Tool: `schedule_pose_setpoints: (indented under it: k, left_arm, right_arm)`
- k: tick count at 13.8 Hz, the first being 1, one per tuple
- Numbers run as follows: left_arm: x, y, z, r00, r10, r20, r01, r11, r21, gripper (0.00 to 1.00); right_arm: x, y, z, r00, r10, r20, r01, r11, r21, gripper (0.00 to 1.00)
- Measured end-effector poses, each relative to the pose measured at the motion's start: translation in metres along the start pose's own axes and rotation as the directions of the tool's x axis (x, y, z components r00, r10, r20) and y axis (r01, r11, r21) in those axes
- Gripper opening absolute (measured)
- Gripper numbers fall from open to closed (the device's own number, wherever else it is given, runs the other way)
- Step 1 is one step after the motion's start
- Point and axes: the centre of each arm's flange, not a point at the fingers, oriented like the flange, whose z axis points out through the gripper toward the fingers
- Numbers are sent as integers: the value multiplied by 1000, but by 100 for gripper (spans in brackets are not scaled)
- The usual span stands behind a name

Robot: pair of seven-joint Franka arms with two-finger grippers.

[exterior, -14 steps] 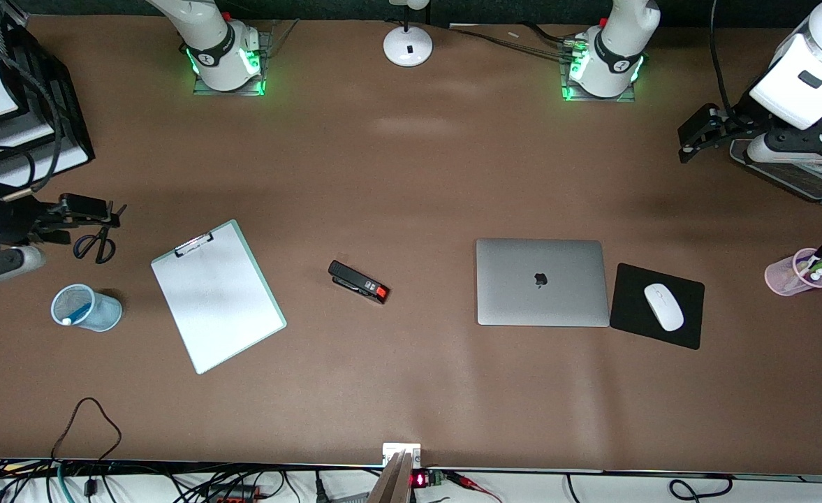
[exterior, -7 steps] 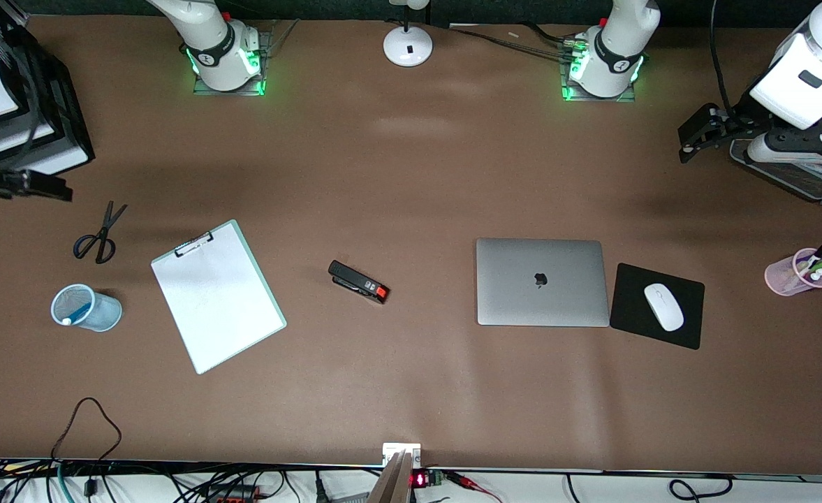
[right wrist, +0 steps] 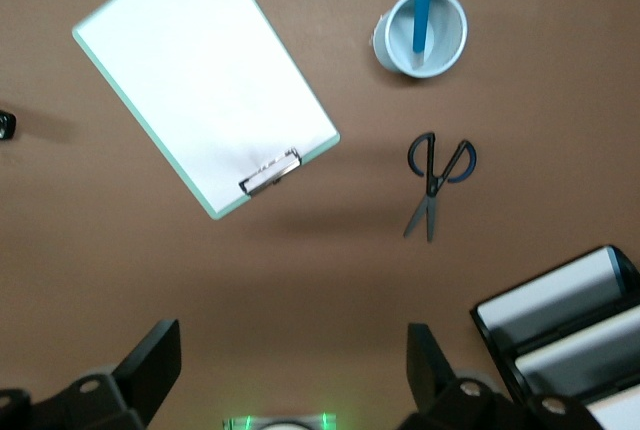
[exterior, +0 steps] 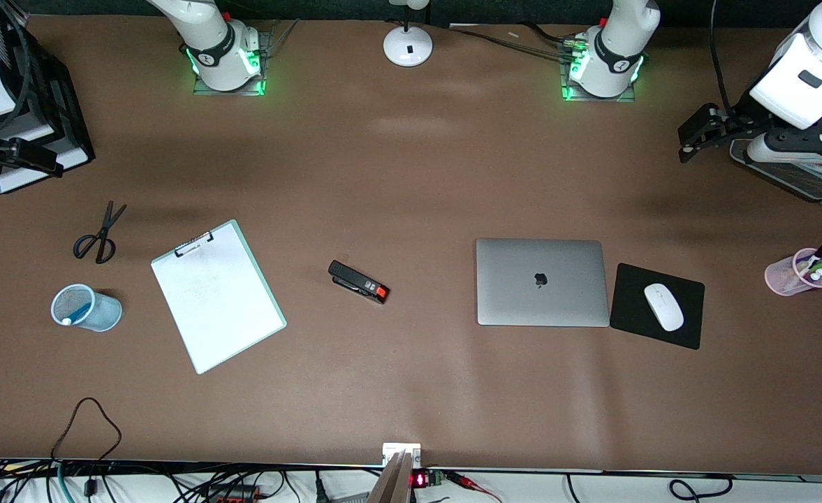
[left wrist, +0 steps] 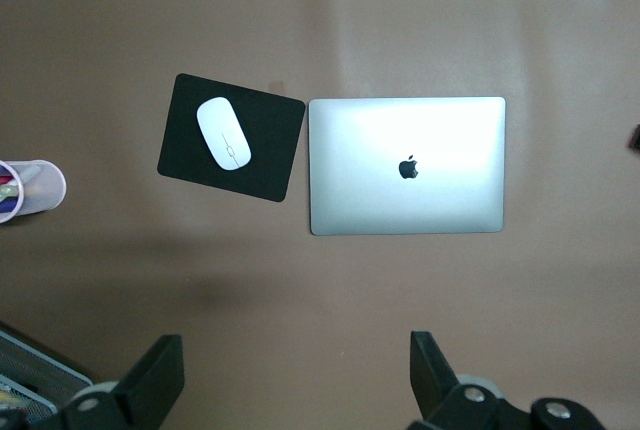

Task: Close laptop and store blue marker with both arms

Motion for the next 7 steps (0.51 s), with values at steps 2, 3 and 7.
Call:
schedule_pose_setpoints:
  k: [2,3,7]
  left_arm:
    - [0,0,0,1000,0,0,0,1000,0,100]
    - [0,0,0,1000,0,0,0,1000,0,100]
    - [0,0,0,1000,0,1,0,1000,0,100]
  right_arm:
    - [-18,2,4,999,-2,-37,2,1000,9,100]
    - [-27,2,3,999,-2,-47,3,1000,13,100]
    - [-36,2,-7,997,-3,-82,4,1000,16,100]
